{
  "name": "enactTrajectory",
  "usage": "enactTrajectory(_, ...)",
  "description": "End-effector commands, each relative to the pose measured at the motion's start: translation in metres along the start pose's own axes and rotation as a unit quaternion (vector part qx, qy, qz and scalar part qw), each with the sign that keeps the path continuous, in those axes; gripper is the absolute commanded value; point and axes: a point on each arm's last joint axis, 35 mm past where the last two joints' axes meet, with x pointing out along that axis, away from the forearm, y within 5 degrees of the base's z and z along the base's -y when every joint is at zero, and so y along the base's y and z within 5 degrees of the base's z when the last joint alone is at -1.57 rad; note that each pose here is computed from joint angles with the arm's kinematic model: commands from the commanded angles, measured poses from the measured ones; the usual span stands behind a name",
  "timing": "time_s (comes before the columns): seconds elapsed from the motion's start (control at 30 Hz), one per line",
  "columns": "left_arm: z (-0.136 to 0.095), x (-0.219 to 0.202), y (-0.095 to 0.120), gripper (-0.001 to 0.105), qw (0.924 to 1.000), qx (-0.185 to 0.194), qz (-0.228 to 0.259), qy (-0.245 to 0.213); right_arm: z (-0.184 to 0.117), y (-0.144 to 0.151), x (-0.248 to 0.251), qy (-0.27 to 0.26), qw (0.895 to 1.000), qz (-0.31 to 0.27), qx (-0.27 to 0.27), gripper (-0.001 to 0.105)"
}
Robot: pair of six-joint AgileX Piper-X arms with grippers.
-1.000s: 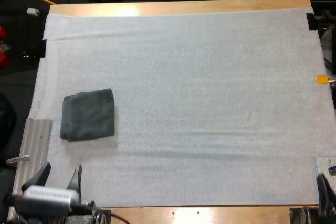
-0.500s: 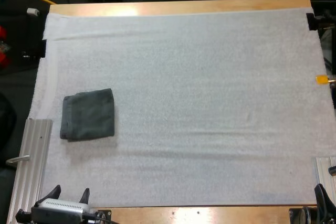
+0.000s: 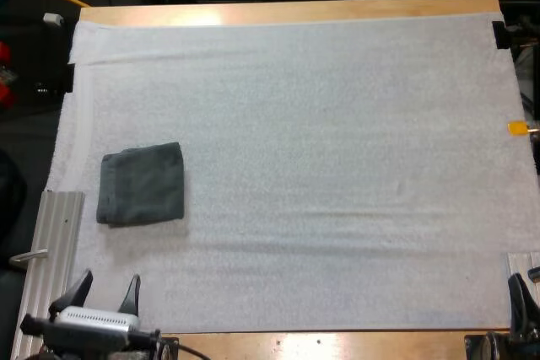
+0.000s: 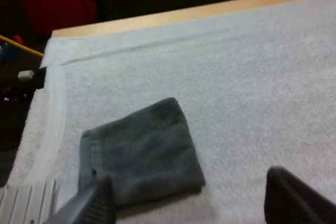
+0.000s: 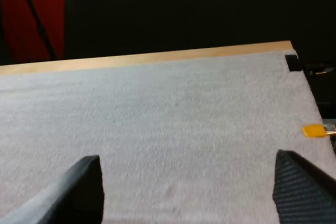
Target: Pick towel from pile, fold and stack
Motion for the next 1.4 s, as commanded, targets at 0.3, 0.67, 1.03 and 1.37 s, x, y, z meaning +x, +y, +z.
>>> enactTrajectory(0.3, -0.003, 0.043, 0.002, 0.058, 0.9995, 0.001, -0.004, -0.032, -0.011, -0.01, 0.045, -0.011, 1.0, -0.009, -0.011, 0.065)
enactTrajectory(0.67, -0.025, 0.073, 0.006, 0.058, 1.0, 0.0, 0.001, 0.003, -0.043, -0.013, 0.077, 0.049, 0.999, -0.022, 0.004, 0.065)
enactTrajectory(1.03, -0.029, 0.077, 0.006, 0.058, 0.9999, 0.0, 0.002, 0.013, -0.061, -0.012, 0.091, 0.084, 0.996, -0.013, 0.013, 0.065)
enactTrajectory(1.37, -0.029, 0.077, 0.006, 0.058, 0.9999, 0.0, 0.002, 0.013, -0.062, -0.012, 0.091, 0.084, 0.996, -0.013, 0.017, 0.065)
